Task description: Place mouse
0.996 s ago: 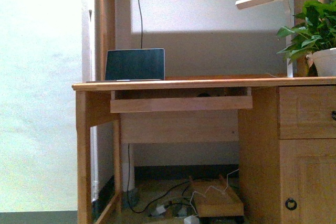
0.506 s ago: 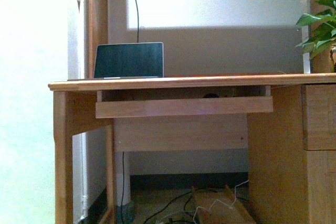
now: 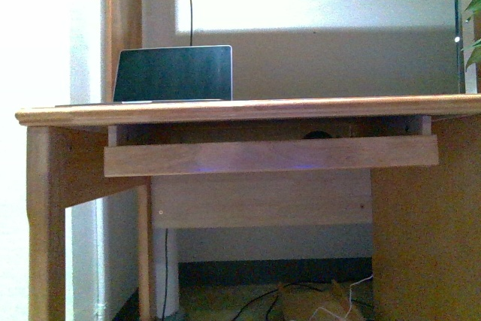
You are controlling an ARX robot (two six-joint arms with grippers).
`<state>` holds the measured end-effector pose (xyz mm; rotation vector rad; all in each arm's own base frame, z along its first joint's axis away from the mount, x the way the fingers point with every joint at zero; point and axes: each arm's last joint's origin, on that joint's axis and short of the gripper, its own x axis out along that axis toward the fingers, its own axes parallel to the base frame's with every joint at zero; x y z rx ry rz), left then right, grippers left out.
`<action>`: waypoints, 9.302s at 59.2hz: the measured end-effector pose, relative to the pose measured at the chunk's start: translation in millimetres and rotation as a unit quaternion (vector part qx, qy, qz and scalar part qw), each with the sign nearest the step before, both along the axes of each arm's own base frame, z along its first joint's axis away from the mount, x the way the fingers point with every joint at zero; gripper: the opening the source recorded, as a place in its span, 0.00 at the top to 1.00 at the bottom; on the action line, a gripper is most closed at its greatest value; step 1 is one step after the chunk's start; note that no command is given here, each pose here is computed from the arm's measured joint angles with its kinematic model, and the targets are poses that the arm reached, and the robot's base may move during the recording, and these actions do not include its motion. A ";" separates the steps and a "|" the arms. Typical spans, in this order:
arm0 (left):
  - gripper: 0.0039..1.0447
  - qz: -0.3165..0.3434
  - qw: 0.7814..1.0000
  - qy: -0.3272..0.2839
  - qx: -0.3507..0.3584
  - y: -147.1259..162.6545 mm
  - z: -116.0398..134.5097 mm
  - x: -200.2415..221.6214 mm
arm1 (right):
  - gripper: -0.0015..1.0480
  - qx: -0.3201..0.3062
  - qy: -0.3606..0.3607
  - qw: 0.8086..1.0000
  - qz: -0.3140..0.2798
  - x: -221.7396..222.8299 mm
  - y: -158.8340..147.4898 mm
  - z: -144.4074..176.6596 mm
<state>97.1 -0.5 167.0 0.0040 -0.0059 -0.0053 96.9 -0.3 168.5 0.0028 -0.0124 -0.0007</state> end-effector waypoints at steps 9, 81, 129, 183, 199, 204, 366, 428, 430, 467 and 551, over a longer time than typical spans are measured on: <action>0.07 0.000 1.000 0.000 0.000 0.0 0.0 0.0 | 0.07 0.000 0.000 1.000 0.000 0.0 0.0 0.0; 0.07 -0.108 0.973 0.108 0.172 16.6 15.4 62.6 | 0.07 0.000 0.000 1.000 0.000 0.0 0.0 0.0; 0.07 -0.188 0.722 -0.128 0.654 12.4 -35.4 314.3 | 0.07 0.000 0.000 1.000 0.000 0.0 0.0 0.0; 0.07 -0.390 0.769 0.077 0.501 -48.5 -14.1 341.6 | 0.07 0.000 0.000 1.000 0.000 0.0 0.0 0.0; 0.07 -0.498 0.768 0.127 0.382 -77.2 2.2 278.5 | 0.07 0.000 0.000 1.000 0.000 0.0 0.0 0.0; 0.07 -0.518 0.766 0.144 0.351 -82.2 7.8 263.7 | 0.07 0.000 0.000 1.000 0.000 0.0 0.0 0.0; 0.23 0.000 1.000 0.002 0.000 0.0 -0.3 0.3 | 0.07 -0.096 0.179 0.973 0.105 188.7 188.6 60.5; 0.07 0.000 1.000 0.002 0.001 0.0 -0.3 0.3 | 0.47 -0.068 0.235 0.968 0.063 229.6 173.1 33.8; 0.07 0.000 1.000 0.002 0.001 0.0 -0.3 0.3 | 0.47 -0.066 0.233 0.968 0.065 229.8 173.3 34.3; 0.07 0.000 1.000 0.002 0.001 0.0 -0.3 0.3 | 0.47 -0.035 0.120 0.990 0.066 217.1 184.5 137.1; 0.07 0.000 1.000 0.002 0.001 0.0 -0.3 0.3 | 0.07 -0.067 0.062 0.995 0.042 333.9 221.3 174.9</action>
